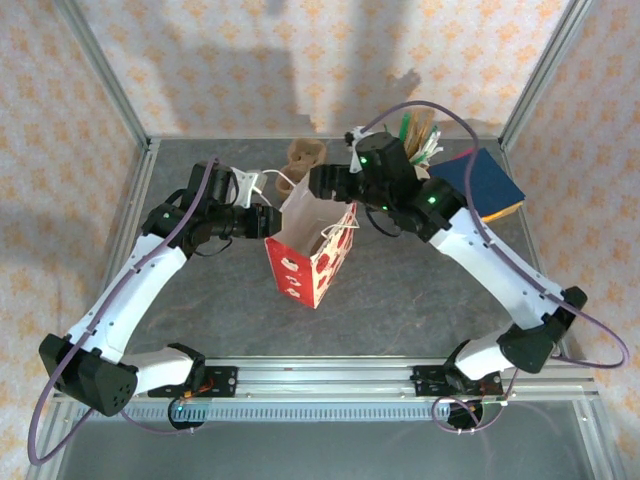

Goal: Pack the takeout coffee

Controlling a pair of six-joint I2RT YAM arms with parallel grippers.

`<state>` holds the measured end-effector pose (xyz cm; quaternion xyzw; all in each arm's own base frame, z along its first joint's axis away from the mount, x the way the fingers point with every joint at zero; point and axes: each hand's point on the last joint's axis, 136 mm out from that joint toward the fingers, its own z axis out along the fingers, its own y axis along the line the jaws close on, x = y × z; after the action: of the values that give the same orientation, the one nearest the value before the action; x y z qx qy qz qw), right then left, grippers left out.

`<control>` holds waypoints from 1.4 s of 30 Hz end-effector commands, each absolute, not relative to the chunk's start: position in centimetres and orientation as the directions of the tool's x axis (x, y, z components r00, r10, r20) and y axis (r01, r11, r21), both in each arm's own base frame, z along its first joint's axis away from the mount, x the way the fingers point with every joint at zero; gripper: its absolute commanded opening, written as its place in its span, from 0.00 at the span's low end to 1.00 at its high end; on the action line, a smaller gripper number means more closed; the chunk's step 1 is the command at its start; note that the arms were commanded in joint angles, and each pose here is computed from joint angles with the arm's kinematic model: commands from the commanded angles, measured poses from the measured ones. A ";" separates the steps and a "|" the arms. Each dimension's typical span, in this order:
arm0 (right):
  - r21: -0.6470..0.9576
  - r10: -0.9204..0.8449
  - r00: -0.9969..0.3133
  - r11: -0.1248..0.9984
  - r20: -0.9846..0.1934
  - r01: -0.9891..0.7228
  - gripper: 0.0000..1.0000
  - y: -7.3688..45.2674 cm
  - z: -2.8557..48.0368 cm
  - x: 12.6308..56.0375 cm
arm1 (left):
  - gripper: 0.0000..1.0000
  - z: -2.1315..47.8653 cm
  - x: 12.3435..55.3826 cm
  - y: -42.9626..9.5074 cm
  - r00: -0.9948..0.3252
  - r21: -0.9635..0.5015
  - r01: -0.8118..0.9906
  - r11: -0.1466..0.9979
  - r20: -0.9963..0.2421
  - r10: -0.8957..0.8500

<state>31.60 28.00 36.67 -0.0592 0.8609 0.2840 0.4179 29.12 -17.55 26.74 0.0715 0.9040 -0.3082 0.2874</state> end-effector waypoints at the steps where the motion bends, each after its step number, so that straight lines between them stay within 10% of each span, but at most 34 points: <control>1: 0.484 0.271 -0.655 0.859 -0.705 -0.165 0.78 24.4 35.6 32.1 | 0.48 28.8 28.8 -17.1 -0.794 -0.490 0.331 0.806 -0.606 -0.043; 8: 0.518 0.345 -0.708 0.855 -0.616 -0.034 0.75 21.9 31.4 32.9 | 0.59 32.8 28.1 -16.1 -0.725 -0.445 0.361 0.819 -0.686 -0.053; 24: 0.560 0.272 -0.836 0.827 -0.476 -0.050 0.33 25.4 25.4 33.0 | 0.68 40.9 25.8 -15.2 -0.533 -0.409 0.463 0.786 -0.837 -0.122; 42: 0.556 0.088 -0.667 0.638 -0.740 -0.533 0.06 27.9 33.7 28.9 | 0.79 44.0 27.6 -12.8 -0.369 -0.367 0.384 0.847 -0.902 -0.223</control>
<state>30.19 26.85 30.67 -0.0668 0.8615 0.3692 0.3422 27.47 -13.85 41.88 0.0694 0.8062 -0.2820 0.5155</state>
